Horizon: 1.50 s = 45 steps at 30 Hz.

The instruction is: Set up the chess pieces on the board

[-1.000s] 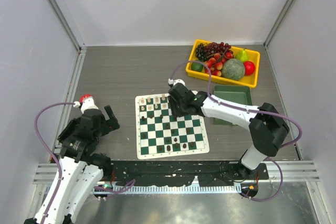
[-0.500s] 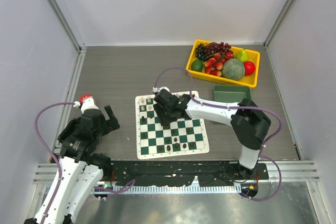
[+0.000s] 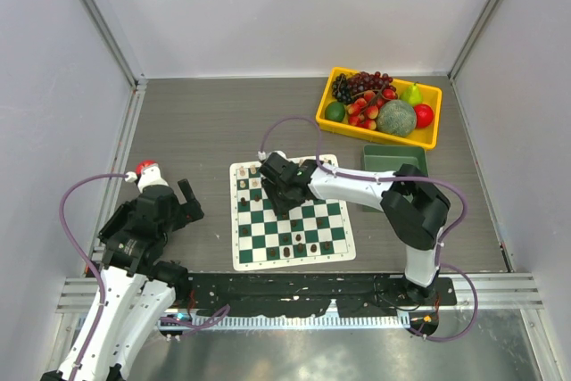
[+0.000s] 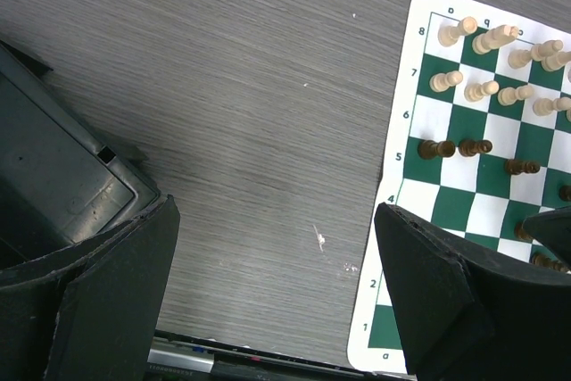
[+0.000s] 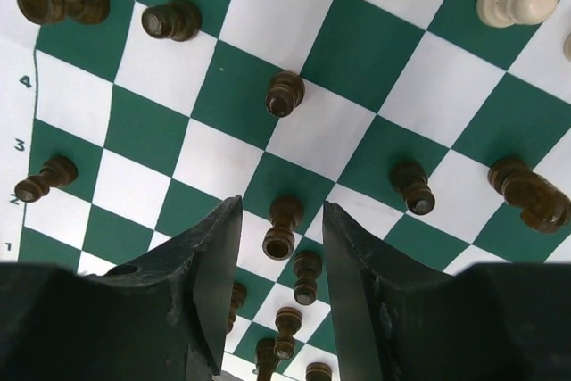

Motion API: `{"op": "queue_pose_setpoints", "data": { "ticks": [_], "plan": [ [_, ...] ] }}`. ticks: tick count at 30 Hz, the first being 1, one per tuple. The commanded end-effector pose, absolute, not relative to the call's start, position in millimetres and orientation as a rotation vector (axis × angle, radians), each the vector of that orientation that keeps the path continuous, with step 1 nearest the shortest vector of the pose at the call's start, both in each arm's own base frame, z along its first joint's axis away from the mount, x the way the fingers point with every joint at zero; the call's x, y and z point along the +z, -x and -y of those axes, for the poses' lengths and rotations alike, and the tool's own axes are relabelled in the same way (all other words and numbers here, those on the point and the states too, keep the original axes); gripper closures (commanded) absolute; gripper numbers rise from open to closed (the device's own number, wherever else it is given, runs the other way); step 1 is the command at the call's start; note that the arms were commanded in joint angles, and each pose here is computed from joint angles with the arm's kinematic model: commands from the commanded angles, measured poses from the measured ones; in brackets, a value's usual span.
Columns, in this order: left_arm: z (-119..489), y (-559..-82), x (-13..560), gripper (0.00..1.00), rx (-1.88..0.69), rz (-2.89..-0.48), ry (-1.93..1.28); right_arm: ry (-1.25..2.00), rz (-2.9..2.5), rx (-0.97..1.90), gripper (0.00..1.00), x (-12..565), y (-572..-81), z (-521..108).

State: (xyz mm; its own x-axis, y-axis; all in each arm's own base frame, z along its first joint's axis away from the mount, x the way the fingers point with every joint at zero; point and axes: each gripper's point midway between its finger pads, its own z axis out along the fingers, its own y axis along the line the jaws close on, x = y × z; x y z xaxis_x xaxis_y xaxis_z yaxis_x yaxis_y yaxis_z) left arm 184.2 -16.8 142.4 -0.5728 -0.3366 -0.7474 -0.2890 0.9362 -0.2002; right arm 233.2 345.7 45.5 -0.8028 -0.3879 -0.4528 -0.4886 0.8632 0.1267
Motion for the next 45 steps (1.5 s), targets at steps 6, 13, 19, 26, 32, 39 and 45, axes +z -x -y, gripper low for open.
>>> {"op": "queue_pose_setpoints", "data": {
  "ticks": [6, 13, 19, 26, 32, 39, 45],
  "plan": [
    [20, -193, 150, 0.01, -0.096, -2.178, 0.436, 0.688, -2.608, 0.338, 0.57, 52, -233, -355],
    [19, -192, 150, 0.01, -0.092, -2.178, 0.438, 0.704, -2.617, 0.340, 0.69, 51, -231, -356],
    [19, -192, 152, 0.01, -0.095, -2.171, 0.437, 0.711, -2.616, 0.327, 0.59, 53, -231, -355],
    [19, -192, 151, 0.01, -0.095, -2.173, 0.436, 0.731, -2.634, 0.318, 0.64, 49, -226, -352],
    [19, -192, 151, 0.01, -0.093, -2.173, 0.438, 0.749, -2.633, 0.318, 0.70, 48, -223, -353],
    [19, -192, 151, 0.01, -0.091, -2.171, 0.438, 0.732, -2.623, 0.307, 0.79, 54, -224, -349],
    [18, -192, 150, 0.01, -0.087, -2.175, 0.438, 0.632, -2.492, 0.364, 0.82, 105, -230, -340]
  ]
}}
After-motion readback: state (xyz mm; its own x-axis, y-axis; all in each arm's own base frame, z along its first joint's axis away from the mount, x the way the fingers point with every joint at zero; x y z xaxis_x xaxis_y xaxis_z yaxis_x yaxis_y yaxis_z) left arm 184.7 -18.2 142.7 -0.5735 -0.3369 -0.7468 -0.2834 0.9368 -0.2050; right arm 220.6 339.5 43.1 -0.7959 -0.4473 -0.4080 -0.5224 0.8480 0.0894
